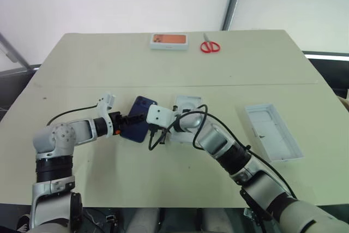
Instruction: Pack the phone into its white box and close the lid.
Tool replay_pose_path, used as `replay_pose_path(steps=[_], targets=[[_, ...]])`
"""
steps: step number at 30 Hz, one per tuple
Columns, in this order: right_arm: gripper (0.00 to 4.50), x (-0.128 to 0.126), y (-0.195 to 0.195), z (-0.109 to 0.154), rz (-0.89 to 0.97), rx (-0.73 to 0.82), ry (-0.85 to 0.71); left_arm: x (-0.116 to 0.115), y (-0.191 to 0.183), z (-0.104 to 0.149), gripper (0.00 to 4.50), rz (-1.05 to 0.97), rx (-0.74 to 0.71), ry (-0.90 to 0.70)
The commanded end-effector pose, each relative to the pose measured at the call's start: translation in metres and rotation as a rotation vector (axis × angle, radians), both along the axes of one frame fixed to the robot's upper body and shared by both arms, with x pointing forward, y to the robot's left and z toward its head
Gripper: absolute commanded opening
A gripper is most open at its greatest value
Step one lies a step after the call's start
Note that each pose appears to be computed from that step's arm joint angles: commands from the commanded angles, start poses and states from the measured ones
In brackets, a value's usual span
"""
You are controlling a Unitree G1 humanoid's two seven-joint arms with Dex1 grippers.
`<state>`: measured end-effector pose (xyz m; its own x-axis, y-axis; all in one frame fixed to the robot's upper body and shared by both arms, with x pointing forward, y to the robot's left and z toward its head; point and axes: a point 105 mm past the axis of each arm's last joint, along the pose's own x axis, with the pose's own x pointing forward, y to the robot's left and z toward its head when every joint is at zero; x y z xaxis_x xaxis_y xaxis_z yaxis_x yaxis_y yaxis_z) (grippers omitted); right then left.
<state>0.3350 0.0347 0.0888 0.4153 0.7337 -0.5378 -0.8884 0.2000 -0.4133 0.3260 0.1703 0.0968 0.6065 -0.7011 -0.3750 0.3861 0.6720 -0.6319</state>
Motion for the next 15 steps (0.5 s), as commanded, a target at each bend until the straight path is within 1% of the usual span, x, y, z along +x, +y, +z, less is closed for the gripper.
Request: replay_pose_path(steps=[1, 6, 7, 13, 15], targets=[[0.00, 0.002, 0.001, 0.007, 0.001, 0.020, -0.032, -0.022, -0.012, -0.033, 3.15, -0.057, -0.038, 0.174], [0.00, 0.003, 0.000, 0.010, -0.006, 0.027, -0.038, -0.024, -0.014, -0.033, 0.64, -0.061, -0.060, 0.184], [0.00, 0.003, -0.001, 0.010, -0.006, 0.027, -0.036, -0.025, -0.014, -0.034, 0.26, -0.064, -0.056, 0.191], [0.00, 0.005, -0.004, 0.011, -0.017, 0.036, -0.034, -0.025, -0.013, -0.033, 0.26, -0.044, -0.109, 0.209], [0.00, 0.003, -0.003, 0.021, 0.004, 0.088, -0.042, -0.019, -0.009, -0.025, 0.26, -0.004, -0.179, 0.181]])
